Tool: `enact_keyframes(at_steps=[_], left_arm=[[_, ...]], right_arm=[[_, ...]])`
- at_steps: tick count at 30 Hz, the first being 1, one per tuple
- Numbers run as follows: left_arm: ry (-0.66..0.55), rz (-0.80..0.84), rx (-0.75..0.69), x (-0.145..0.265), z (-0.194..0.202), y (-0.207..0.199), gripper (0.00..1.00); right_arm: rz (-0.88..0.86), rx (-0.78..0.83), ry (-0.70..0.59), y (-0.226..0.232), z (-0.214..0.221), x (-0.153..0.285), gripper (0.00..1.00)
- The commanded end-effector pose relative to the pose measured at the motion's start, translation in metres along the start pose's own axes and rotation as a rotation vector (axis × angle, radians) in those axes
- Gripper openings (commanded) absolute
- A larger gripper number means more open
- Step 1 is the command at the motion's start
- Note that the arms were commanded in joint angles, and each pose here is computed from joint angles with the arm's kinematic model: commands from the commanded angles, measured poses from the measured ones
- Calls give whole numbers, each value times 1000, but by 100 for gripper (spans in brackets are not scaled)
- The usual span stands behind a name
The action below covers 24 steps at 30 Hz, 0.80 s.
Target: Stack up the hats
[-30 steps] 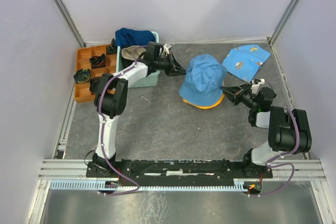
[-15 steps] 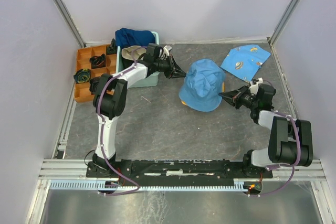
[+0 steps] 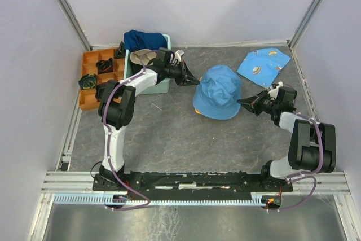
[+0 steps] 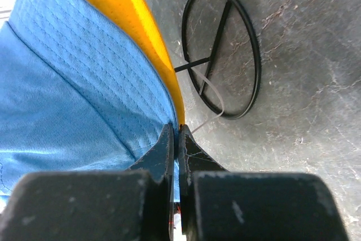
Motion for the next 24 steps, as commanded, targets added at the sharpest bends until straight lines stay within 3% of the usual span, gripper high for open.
enact_keyframes(at_steps=[1,10,20,24], left_arm=[[99,-176,118,3,37,62,3],[123,-182,138,-2,47,73,3],[95,-191,129,4,36,58,3],[101,-209,144,5,42,63,3]], right_arm=[[141,-30,-79,-29,-16,0,0],[129,-5,-85,-15,-28,-2,1],[96,55,-85,12,-29,6,22],[95,62,-92,18,-34,4,18]])
Point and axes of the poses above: each gripper's point midway between its finger pads, its own x axis back along the fingers, its own y axis along the line the jaws close on, z = x × y, the point moved 5 cm from there along x, back along the fingers, and after that the axes turned 15 degrees about -x, right-handed, at the moved point
